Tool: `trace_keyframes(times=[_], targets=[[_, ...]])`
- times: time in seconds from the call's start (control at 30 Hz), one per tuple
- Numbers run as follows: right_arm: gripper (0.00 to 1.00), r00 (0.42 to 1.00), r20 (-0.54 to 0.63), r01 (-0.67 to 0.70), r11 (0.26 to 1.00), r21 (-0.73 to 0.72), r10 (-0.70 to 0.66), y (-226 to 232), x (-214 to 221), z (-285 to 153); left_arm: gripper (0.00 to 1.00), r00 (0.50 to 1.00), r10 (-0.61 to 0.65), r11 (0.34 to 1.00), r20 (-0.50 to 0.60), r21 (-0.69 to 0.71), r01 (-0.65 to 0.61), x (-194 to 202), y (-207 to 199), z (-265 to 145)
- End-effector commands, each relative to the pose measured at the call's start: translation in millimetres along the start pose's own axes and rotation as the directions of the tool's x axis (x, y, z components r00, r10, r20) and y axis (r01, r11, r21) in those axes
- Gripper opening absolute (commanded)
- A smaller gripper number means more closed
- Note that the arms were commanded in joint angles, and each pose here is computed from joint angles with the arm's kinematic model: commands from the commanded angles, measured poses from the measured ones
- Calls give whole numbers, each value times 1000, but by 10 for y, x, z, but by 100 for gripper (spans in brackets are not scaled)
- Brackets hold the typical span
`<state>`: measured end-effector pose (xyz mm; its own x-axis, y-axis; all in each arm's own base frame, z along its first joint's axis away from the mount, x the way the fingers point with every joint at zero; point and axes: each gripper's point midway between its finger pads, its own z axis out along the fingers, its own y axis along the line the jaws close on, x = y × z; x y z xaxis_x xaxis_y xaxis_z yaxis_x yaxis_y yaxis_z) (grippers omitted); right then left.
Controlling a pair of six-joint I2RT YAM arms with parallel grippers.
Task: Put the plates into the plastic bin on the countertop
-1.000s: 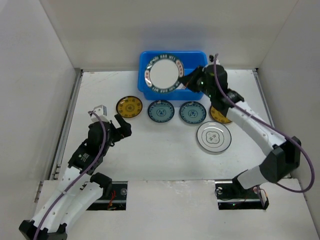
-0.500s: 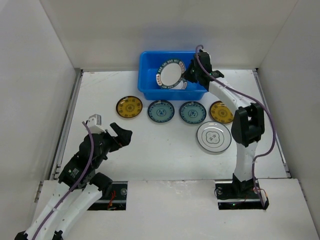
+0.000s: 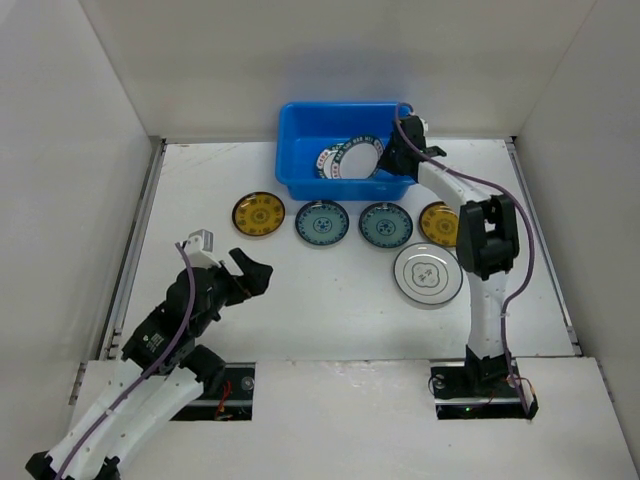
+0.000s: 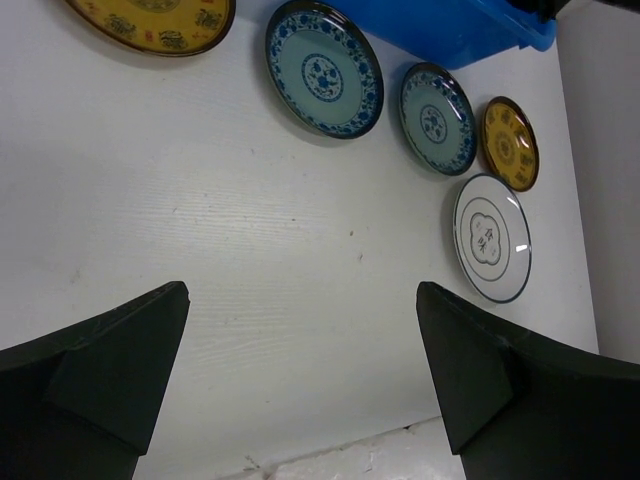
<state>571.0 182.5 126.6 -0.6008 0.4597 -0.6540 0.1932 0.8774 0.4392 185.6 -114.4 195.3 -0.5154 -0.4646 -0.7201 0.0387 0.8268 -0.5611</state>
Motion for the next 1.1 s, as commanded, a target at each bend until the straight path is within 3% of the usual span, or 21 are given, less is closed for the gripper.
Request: trace_keyframes(times=[0.0, 0.07, 0.23, 0.37, 0.63, 0.87, 1.07], targets=[[13, 999, 38, 36, 997, -64, -34, 218, -183, -10, 100, 999, -23, 998, 27, 59, 22, -41, -143, 50], [18, 998, 27, 54, 997, -60, -53, 217, -149, 25, 100, 1000, -15, 998, 22, 60, 14, -23, -168, 107], [60, 993, 58, 106, 994, -9, -105, 126, -239, -65, 100, 998, 13, 997, -68, 74, -8, 119, -339, 359], [75, 966, 164, 204, 979, 0, -201, 237, -482, -415, 100, 992, -12, 993, -124, 112, 26, 216, -556, 583], [84, 903, 382, 246, 966, -83, -197, 502, -999, -1695, 92, 962, 13, 958, -272, 280, 66, 508, -1187, 963], [87, 879, 435, 271, 955, -121, -194, 366, -596, -2538, 82, 909, 54, 897, -413, 421, 137, 1096, -1757, 1287], [88, 888, 424, 269, 949, -164, -178, 188, -191, -2946, 77, 866, 39, 873, -498, 439, 213, 1530, -1931, 1514]])
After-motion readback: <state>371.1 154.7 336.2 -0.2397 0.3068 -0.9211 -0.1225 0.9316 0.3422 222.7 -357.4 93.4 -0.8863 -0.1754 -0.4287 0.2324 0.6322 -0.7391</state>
